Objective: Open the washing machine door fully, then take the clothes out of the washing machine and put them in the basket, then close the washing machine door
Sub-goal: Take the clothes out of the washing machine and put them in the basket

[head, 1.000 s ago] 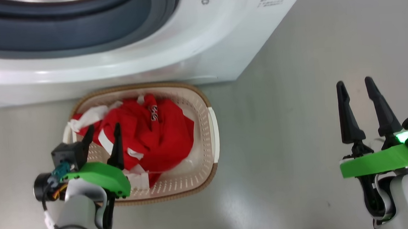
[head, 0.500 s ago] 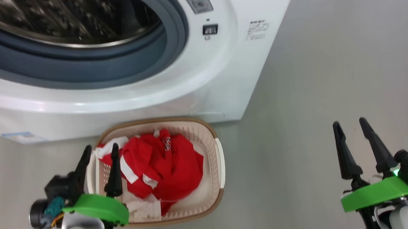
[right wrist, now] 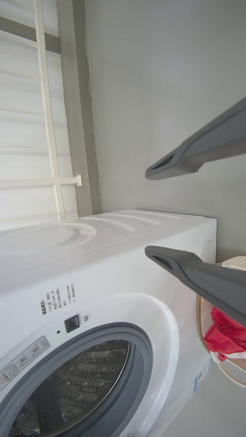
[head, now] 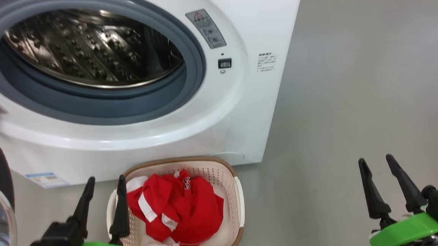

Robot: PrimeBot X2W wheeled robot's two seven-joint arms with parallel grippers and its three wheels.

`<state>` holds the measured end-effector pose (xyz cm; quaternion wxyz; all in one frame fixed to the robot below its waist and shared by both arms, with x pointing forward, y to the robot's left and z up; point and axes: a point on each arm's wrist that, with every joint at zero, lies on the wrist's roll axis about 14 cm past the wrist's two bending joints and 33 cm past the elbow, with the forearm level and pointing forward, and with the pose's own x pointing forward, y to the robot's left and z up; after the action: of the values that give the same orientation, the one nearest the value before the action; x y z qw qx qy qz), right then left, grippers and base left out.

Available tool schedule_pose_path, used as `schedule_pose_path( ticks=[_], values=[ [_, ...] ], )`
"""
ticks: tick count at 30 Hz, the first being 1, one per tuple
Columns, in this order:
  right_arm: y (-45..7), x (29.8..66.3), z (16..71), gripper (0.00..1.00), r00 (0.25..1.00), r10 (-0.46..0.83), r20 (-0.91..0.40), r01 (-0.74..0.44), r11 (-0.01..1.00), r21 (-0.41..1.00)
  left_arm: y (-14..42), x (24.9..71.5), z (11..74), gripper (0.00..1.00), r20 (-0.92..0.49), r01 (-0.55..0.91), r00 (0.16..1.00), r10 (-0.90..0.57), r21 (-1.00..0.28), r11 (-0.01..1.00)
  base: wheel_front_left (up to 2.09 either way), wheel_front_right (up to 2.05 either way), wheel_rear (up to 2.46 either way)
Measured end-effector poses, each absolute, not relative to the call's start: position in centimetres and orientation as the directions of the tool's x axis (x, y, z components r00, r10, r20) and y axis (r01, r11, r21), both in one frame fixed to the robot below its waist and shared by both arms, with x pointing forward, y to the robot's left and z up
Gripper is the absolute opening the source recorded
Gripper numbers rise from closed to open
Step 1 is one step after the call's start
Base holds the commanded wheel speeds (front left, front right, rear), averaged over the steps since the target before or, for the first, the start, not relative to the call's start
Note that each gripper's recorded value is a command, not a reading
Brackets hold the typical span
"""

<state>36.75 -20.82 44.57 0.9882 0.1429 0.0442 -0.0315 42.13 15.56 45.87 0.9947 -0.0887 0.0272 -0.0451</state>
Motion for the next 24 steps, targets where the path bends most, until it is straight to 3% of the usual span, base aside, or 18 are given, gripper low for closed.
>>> schedule_pose_path(
  ticks=[24],
  values=[
    [-21.7, 32.9, 45.4, 1.00, 0.994, -0.071, -0.080, 0.091, 0.957, 0.275, 18.7, 35.5, 48.8, 1.00, 0.030, 0.019, 0.999, -0.016, -0.123, 0.992, 0.00, 0.00, 0.00]
  ],
)
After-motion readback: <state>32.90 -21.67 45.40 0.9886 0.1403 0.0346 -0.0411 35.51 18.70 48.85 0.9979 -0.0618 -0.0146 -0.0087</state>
